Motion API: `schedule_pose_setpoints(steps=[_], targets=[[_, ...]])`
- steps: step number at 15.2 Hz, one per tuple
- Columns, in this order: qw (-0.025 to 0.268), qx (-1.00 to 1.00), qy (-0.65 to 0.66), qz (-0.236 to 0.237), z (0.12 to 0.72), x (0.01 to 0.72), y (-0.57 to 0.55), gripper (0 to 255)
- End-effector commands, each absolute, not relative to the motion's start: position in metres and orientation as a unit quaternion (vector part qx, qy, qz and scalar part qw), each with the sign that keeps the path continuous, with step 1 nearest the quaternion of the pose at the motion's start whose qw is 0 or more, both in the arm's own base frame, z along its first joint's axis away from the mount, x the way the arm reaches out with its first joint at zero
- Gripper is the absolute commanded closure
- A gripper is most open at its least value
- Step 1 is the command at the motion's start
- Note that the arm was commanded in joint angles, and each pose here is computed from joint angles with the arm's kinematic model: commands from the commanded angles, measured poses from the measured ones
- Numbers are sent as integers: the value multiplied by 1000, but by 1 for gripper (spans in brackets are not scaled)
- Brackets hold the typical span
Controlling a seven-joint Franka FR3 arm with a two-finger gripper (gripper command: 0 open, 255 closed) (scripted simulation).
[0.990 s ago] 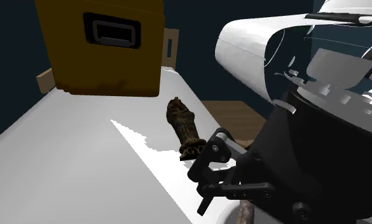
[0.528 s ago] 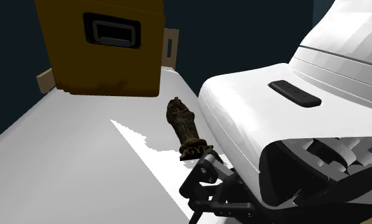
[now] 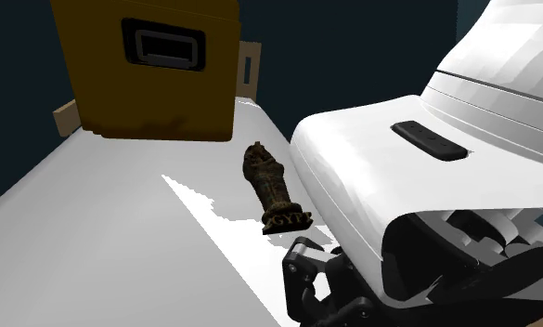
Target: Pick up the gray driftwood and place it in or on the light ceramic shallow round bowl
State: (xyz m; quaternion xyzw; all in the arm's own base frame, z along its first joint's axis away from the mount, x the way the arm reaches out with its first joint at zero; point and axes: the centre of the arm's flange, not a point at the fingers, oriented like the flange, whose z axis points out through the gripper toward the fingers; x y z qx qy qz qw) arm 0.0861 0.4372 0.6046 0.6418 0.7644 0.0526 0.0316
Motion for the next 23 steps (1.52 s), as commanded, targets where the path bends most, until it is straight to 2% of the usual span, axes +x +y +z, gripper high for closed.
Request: schedule_pose_setpoints(steps=[1, 8, 23], targets=[[32, 642, 764, 53, 605, 86, 437, 255], [32, 642, 764, 53, 604, 86, 437, 255], [32, 642, 764, 53, 676, 74, 432, 255]])
